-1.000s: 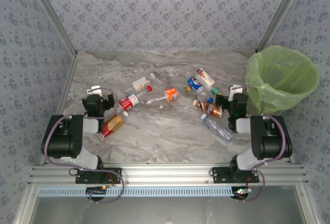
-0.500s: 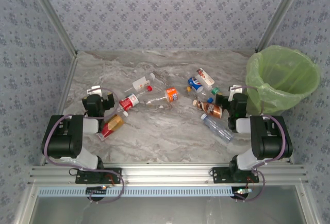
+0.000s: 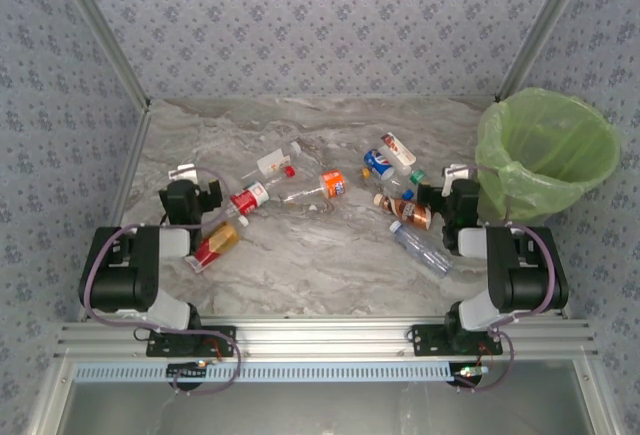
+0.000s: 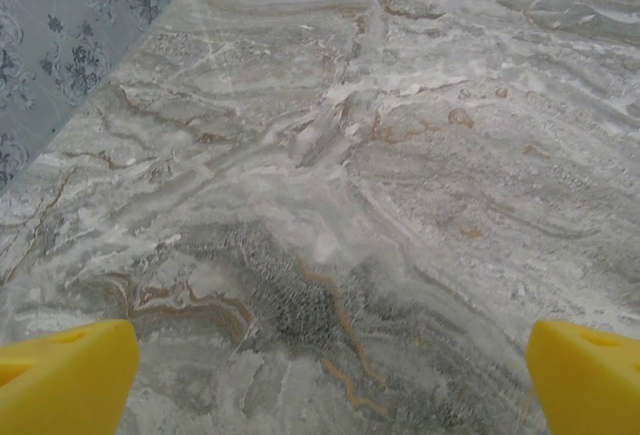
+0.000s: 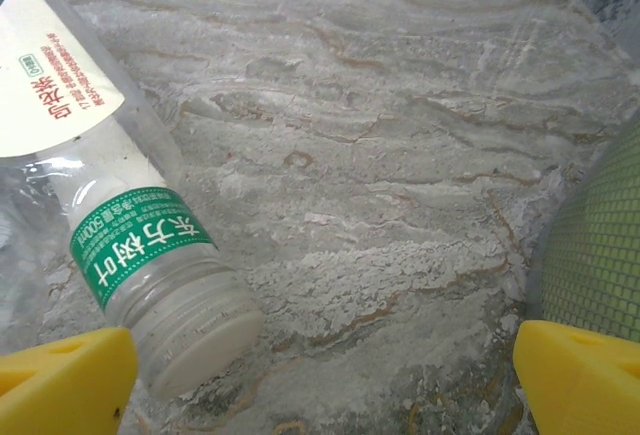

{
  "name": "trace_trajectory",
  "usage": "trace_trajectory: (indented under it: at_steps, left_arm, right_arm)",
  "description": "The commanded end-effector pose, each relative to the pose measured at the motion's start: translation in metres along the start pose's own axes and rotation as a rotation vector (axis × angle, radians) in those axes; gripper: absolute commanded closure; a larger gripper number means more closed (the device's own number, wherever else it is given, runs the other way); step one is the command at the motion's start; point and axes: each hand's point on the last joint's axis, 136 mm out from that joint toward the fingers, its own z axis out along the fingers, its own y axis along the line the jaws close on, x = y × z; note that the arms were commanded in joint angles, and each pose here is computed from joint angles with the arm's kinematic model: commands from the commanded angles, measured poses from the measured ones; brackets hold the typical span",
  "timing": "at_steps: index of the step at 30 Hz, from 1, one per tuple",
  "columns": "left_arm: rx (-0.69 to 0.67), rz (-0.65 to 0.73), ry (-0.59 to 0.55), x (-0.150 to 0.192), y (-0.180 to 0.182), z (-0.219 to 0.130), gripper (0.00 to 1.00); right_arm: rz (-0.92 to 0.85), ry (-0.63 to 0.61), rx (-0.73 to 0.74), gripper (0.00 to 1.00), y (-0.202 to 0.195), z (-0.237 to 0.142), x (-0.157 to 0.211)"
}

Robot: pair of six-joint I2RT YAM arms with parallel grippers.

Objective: Put the plastic bottles in the bin

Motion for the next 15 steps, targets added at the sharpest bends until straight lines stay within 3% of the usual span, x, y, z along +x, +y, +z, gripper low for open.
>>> trace_trajectory:
  at_steps: [1,7,15]
  left_arm:
    - [0.018,0.018,-0.015,-0.02,-0.002,-0.004,0.01]
    - [-0.004,0.001,-0.022,-0.033,0.004,-0.015,0.01]
    - [-0.014,-0.104,-0.008,-0.064,0.008,-0.04,0.01]
  right_arm:
    - [-0.077,0.026,-0.079,0.01,0.02,0.0,-0.028]
    - [-0.177,0.065,-0.116,0.01,0.04,0.0,-0.039]
    - [-0.154,0.087,-0.145,0.01,0.056,-0.02,-0.068]
